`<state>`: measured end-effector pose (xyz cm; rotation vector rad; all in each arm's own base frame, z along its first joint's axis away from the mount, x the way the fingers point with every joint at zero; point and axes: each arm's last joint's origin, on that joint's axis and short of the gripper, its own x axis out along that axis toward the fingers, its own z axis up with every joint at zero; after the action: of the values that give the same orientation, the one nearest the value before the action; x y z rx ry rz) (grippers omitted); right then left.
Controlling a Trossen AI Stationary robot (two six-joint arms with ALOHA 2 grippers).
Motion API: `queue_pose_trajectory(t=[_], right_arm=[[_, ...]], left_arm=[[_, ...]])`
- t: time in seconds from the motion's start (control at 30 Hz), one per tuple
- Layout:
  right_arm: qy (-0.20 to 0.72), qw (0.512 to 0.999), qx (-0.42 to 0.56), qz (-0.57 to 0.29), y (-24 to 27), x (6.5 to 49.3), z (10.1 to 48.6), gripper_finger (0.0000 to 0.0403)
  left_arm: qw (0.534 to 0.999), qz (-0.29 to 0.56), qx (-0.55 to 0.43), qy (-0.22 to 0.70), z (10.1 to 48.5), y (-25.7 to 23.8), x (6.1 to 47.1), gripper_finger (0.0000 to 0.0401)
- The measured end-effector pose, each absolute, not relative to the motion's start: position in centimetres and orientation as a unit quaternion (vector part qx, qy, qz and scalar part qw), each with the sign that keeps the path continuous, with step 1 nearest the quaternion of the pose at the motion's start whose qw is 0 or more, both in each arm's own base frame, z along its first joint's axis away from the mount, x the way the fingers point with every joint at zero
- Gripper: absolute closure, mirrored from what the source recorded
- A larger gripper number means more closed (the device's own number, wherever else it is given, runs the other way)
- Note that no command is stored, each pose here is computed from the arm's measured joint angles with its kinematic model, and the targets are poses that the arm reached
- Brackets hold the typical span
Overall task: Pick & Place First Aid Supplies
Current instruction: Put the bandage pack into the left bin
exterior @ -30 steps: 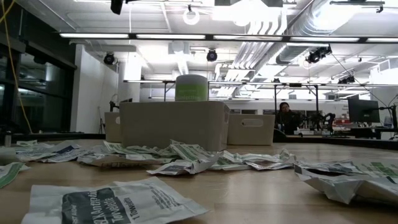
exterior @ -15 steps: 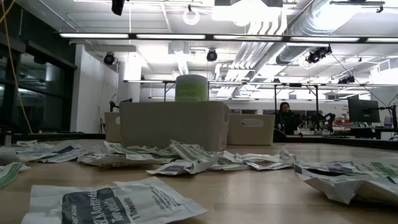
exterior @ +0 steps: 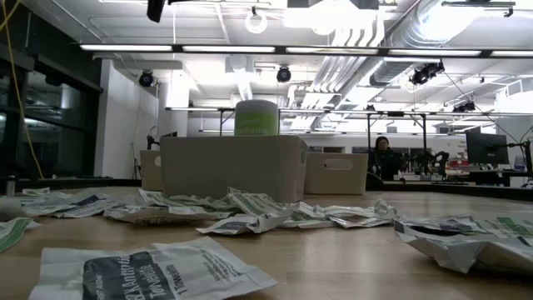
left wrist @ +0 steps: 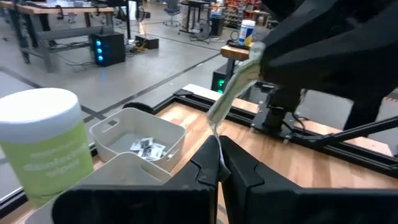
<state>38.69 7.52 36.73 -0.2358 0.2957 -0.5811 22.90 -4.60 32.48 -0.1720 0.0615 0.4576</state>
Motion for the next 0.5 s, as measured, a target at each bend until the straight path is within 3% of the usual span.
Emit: queue_pose_trajectory(t=[0.3, 0.5], right_arm=[[0.132, 0.944, -0.022, -0.301, 3.9, 35.7, 39.7, 0.0216], [0.153, 0.928, -0.024, -0.338, 1.6, 32.6, 41.5, 0.0177]], left_arm=[[0.949, 0.295, -0.107, 0.04, 31.9, -3.0, 22.9, 0.04], [0.907, 0.372, -0.178, 0.088, 30.1, 0.7, 22.6, 0.0401]])
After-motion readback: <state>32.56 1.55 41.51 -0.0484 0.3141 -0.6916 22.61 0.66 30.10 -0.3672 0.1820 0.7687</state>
